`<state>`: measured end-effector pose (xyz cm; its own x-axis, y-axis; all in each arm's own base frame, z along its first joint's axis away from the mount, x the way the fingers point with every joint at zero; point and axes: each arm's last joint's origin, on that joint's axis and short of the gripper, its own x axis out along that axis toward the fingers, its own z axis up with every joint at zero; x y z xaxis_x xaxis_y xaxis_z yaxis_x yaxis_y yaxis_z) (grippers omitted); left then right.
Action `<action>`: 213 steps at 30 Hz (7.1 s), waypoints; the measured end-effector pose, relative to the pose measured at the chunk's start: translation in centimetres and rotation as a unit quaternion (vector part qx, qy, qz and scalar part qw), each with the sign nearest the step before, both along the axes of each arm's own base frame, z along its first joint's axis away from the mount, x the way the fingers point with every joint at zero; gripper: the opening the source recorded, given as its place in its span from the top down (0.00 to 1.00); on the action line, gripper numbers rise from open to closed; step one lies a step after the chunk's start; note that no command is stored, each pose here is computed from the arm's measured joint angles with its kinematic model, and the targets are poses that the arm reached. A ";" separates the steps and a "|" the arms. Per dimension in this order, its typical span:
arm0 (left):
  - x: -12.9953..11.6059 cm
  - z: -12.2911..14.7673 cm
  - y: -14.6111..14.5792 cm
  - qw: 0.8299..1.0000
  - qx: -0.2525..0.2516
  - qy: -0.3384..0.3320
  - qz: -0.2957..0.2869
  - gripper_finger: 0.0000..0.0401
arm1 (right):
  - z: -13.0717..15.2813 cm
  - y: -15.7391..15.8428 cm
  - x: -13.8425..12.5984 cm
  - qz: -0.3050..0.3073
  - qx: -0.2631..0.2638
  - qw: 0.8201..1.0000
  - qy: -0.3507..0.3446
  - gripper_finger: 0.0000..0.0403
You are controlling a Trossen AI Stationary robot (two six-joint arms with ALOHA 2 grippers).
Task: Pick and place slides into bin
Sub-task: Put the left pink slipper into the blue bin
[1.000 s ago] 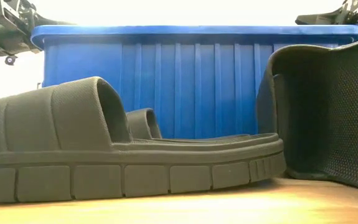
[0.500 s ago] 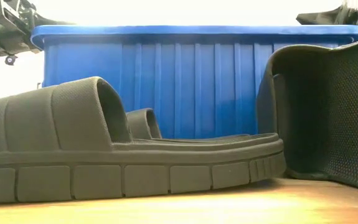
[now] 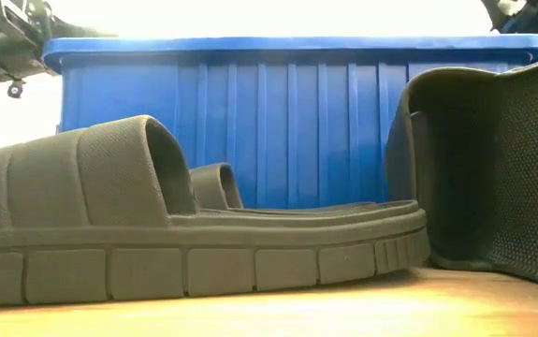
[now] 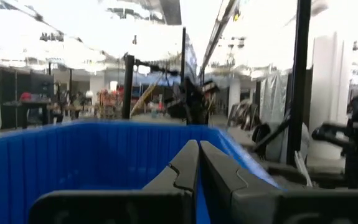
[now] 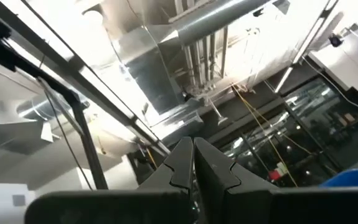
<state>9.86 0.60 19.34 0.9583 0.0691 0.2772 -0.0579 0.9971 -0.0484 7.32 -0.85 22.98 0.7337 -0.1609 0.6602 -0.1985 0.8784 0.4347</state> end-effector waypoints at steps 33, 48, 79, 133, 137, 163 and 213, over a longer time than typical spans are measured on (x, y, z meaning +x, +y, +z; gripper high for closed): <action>2.8 20.5 -0.4 0.963 -0.064 -0.214 -0.153 0.45 | 9.1 -0.1 -0.3 -0.094 -0.075 0.987 0.107 0.59; 5.5 22.8 -1.7 0.920 -0.182 0.267 -0.220 0.45 | 13.3 -0.3 1.9 -0.074 -0.071 0.954 0.281 0.63; 5.0 17.7 -13.2 0.655 -0.092 0.747 -0.066 0.45 | 13.4 -0.4 3.9 -0.072 -0.073 0.944 0.312 0.64; 0.3 0.0 -22.7 0.542 -0.003 0.825 0.158 0.98 | 13.2 -0.4 3.9 -0.058 -0.048 0.944 0.320 0.69; 0.0 4.7 -21.4 0.574 -0.073 0.812 0.079 0.99 | 13.2 -0.4 3.9 -0.057 -0.046 0.945 0.320 0.70; 13.7 19.8 -2.0 0.885 0.041 0.376 0.273 1.00 | 13.2 -0.4 3.9 -0.044 -0.017 0.948 0.314 0.70; 17.8 -0.9 16.6 0.570 0.207 0.712 0.354 1.00 | 13.2 -0.4 3.9 -0.049 -0.026 0.947 0.316 0.73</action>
<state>27.69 17.15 18.43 0.0043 0.7899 -0.6133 -0.1392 0.6078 0.7818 11.26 -1.29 36.16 0.9683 -0.2272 0.1035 0.1695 0.9027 0.3956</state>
